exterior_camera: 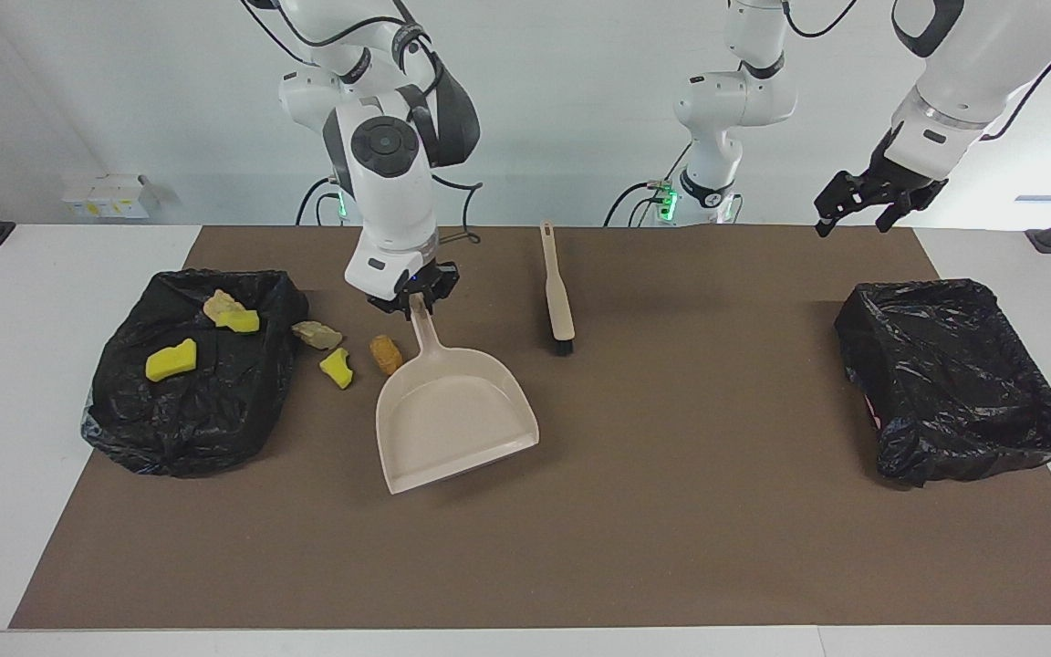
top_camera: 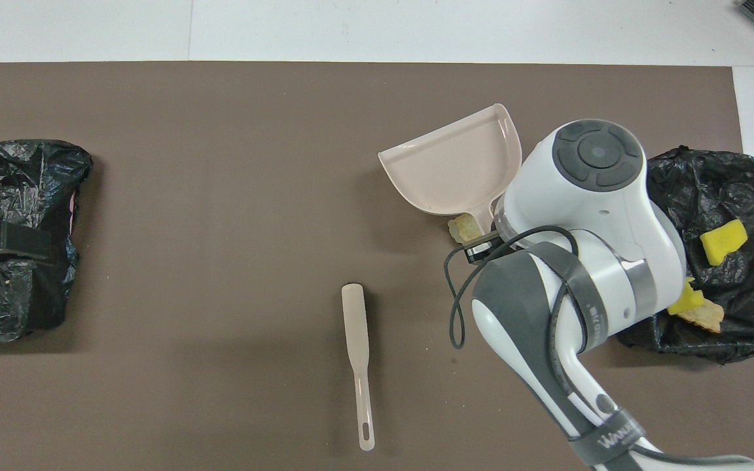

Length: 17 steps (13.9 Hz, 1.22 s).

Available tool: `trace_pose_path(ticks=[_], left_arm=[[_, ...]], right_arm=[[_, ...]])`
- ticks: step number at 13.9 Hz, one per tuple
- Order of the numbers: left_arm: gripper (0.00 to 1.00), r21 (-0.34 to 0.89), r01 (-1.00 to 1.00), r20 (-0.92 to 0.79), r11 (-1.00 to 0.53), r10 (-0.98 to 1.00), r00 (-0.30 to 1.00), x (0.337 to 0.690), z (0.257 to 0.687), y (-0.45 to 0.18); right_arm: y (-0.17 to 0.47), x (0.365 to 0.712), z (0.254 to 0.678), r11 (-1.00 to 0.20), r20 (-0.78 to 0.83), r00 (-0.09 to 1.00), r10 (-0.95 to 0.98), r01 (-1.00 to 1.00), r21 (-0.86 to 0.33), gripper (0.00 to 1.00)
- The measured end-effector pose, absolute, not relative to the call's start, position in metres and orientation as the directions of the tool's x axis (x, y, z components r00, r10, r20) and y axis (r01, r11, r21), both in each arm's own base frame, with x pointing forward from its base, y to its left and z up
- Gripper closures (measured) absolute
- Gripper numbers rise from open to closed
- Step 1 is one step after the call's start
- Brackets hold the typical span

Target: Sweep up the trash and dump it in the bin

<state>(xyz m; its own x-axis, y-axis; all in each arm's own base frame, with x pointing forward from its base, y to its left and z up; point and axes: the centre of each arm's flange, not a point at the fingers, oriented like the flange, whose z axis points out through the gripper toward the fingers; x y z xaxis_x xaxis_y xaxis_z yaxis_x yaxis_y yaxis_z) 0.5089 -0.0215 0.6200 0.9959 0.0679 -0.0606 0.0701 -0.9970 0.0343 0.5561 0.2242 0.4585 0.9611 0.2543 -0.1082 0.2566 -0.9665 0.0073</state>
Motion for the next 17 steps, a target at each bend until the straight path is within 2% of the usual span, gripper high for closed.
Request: trace_pose_path(ticks=[8, 12, 15, 17], left_arm=[[0.00, 0.034, 0.070, -0.060, -0.997, 0.068, 0.996, 0.509, 0.620, -0.021], [0.00, 0.034, 0.070, -0.060, -0.997, 0.068, 0.996, 0.509, 0.620, -0.021], [0.00, 0.034, 0.070, -0.060, -0.997, 0.068, 0.996, 0.509, 0.620, -0.021], [0.00, 0.034, 0.070, -0.060, -0.997, 0.068, 0.996, 0.509, 0.620, -0.021]], right_arm=[[0.360, 0.590, 0.395, -0.996, -0.059, 0.998, 0.021, 0.016, -0.092, 0.68], [0.380, 0.605, 0.359, -0.994, -0.068, 0.998, -0.003, -0.010, -0.108, 0.68], [0.379, 0.610, 0.372, -0.992, -0.045, 0.999, -0.008, -0.014, -0.122, 0.58], [0.378, 0.611, 0.386, -0.991, -0.028, 1.000, -0.009, -0.013, -0.130, 0.39]])
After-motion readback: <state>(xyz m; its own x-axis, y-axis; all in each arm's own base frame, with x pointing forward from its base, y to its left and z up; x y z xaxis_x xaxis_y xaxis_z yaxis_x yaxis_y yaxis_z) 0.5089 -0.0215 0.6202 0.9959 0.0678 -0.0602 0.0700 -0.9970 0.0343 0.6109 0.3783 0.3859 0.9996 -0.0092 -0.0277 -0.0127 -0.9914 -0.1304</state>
